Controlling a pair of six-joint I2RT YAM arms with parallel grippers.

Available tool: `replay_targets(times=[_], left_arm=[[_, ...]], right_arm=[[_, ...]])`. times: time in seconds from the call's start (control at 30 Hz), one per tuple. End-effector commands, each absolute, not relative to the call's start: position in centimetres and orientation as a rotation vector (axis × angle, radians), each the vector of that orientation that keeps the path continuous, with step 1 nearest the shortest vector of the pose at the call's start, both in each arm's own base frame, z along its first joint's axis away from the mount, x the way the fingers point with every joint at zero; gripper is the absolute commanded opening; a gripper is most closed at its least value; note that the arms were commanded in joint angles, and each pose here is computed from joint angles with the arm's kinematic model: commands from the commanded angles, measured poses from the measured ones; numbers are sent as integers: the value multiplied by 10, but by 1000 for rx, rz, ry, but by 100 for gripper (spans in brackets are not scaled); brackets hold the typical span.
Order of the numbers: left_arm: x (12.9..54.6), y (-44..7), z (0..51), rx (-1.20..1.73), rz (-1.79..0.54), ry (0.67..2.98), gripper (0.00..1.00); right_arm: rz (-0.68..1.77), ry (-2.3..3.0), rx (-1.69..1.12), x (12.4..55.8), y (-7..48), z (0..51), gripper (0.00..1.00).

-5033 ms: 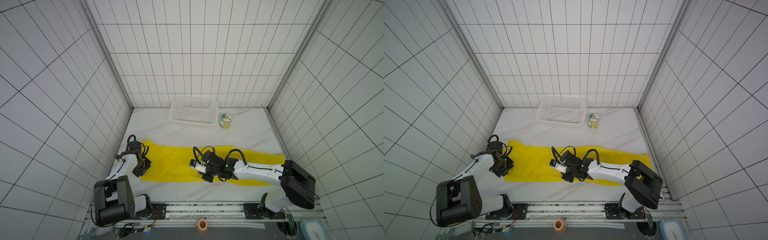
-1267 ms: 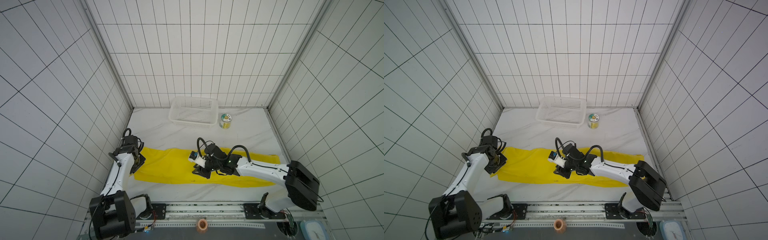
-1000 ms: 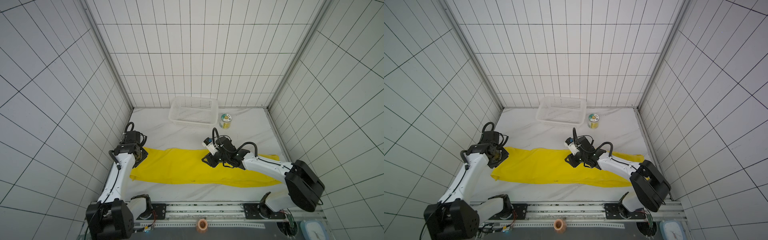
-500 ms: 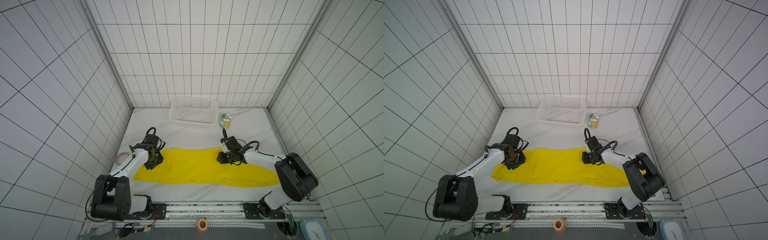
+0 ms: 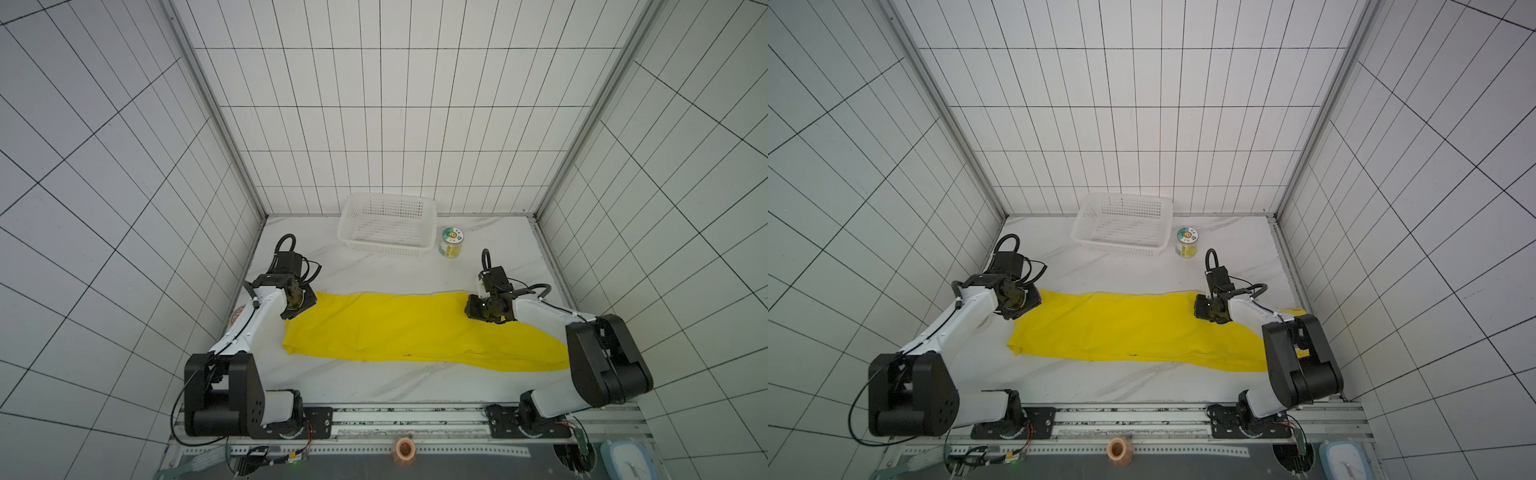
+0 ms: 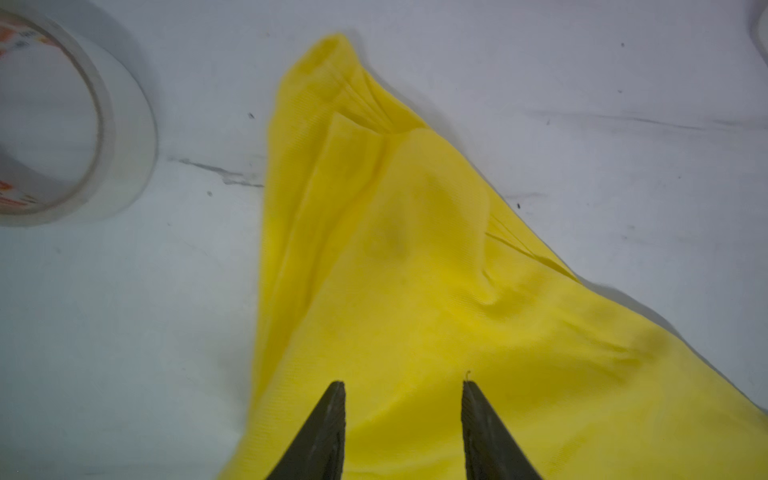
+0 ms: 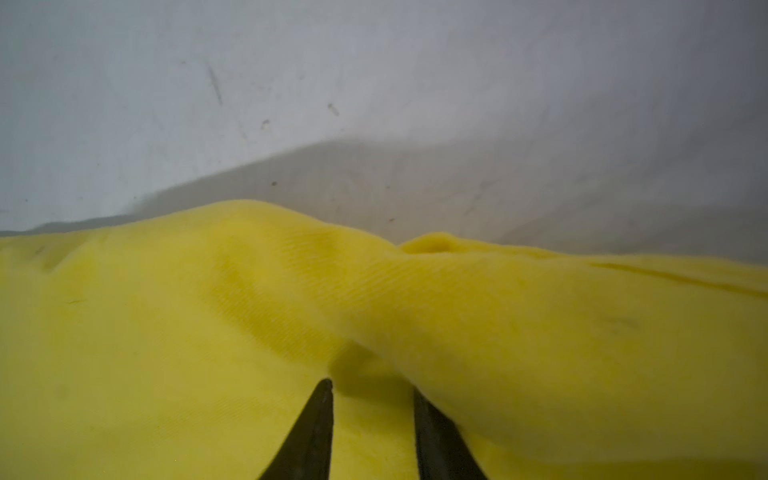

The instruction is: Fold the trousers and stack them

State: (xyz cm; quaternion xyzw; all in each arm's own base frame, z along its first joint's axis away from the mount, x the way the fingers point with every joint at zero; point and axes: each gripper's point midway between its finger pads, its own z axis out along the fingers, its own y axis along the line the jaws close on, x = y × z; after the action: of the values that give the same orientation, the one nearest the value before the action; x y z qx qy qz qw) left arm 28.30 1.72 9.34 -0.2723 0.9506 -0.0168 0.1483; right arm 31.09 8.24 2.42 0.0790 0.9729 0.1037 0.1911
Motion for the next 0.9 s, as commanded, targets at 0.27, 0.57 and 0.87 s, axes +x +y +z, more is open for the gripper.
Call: replay_targets(times=[0.27, 0.57, 0.87], left_arm=[[333, 12, 76, -393, -217, 2785, 46], [329, -28, 49, -297, -273, 2882, 34], [338, -82, 72, -117, -279, 2888, 5]], right_arm=[[285, 2746, 178, 307, 60, 43, 38], [355, 2712, 130, 318, 74, 63, 42], [357, 2694, 130, 323, 75, 70, 42]])
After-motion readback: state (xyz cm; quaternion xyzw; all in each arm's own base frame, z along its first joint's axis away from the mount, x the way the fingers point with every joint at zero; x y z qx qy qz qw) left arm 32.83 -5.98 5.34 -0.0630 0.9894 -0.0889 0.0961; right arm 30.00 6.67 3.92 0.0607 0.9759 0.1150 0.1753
